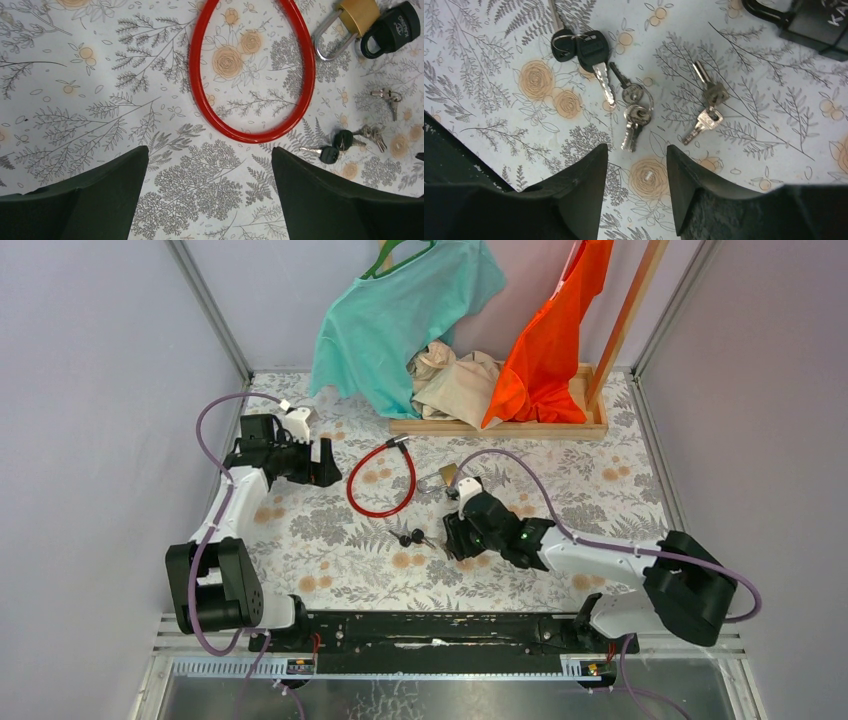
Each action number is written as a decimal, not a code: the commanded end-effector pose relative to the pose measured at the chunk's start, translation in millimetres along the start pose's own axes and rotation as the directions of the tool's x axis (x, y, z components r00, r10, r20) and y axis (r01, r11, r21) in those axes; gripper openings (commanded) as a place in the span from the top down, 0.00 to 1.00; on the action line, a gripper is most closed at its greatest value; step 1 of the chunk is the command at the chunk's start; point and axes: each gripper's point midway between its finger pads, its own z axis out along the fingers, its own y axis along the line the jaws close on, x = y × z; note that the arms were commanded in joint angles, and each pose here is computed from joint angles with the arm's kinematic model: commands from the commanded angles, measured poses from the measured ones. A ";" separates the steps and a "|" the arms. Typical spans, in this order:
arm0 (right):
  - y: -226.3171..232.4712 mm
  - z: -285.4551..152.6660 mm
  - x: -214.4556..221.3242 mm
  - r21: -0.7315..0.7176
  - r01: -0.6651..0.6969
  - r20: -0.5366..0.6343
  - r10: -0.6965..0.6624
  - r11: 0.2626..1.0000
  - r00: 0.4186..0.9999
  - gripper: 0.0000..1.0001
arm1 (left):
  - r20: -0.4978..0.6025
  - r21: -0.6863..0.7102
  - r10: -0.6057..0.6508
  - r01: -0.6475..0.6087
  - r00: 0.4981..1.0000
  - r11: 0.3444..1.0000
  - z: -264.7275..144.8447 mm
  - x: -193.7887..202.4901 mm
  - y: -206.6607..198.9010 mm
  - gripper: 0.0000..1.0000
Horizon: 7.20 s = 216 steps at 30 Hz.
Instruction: Unlock with the key
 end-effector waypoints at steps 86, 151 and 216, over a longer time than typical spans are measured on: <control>97.5 -82.9 -150.1 -0.268 0.310 0.362 -0.203 0.912 0.910 1.00 | -0.004 0.812 0.273 -0.157 0.962 0.562 -70.7 16.7 -241.7 0.26; 125.5 -110.5 -174.5 -0.377 0.353 0.396 -0.195 0.856 0.897 0.36 | -0.122 0.842 0.219 -0.016 0.968 0.540 -79.2 9.0 -249.2 1.00; 40.1 -120.4 -158.6 -0.664 -0.078 0.258 0.326 0.744 0.910 1.00 | -0.086 0.752 0.265 -0.112 0.960 0.650 -37.7 -9.4 -226.3 0.10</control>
